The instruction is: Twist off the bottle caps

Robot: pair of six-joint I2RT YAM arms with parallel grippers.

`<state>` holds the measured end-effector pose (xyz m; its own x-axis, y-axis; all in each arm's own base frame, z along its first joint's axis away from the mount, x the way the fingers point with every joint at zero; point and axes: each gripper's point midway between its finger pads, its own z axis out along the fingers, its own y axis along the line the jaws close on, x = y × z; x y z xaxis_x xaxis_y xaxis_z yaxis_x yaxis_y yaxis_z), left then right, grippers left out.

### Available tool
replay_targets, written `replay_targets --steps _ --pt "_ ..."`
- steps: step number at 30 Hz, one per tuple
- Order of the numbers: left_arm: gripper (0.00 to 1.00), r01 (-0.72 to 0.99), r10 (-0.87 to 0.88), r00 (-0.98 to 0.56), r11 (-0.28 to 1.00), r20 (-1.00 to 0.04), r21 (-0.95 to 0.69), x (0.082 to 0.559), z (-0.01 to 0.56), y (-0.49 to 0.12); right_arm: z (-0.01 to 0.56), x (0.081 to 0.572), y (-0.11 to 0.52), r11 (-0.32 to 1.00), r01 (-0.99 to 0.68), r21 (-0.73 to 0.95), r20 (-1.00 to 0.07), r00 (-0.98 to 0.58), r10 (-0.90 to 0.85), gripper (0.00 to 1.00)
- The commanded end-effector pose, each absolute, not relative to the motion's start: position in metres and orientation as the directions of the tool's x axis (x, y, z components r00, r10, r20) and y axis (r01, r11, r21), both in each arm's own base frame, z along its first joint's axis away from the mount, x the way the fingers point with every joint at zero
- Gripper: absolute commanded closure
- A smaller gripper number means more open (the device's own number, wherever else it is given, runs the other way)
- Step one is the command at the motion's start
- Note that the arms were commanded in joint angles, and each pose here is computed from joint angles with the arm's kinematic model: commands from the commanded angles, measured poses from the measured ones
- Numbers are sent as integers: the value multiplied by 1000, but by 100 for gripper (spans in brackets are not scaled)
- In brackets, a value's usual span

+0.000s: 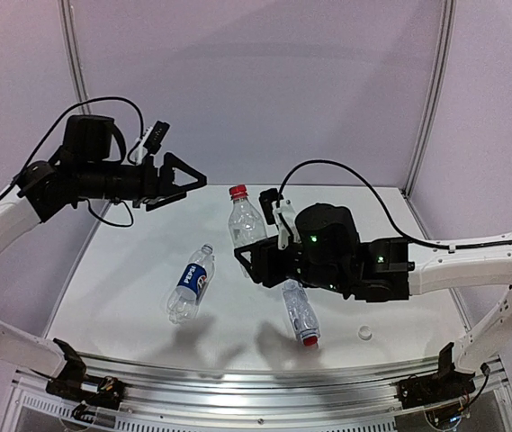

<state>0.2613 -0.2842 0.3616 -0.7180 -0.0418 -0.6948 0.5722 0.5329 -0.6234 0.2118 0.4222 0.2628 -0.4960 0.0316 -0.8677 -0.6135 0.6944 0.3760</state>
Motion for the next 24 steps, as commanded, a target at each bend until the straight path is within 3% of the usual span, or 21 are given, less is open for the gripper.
replay_targets --steps 1,8,15,22,24 --pt "1 691 -43 -676 311 -736 -653 240 384 -278 304 177 443 439 -761 477 -869 -485 104 68" --pt "6 762 -14 -641 110 -767 -639 212 403 -279 316 154 468 224 -813 538 -840 -538 69 68" --pt "18 757 3 -651 75 -759 -649 211 403 -288 316 150 489 162 -816 556 -828 -560 19 68" --pt "39 747 42 -664 62 -746 -662 208 396 -296 315 152 494 158 -813 561 -824 -567 11 68" --pt "53 745 47 -666 66 -744 -663 207 395 -296 314 151 494 157 -813 561 -823 -567 5 68"
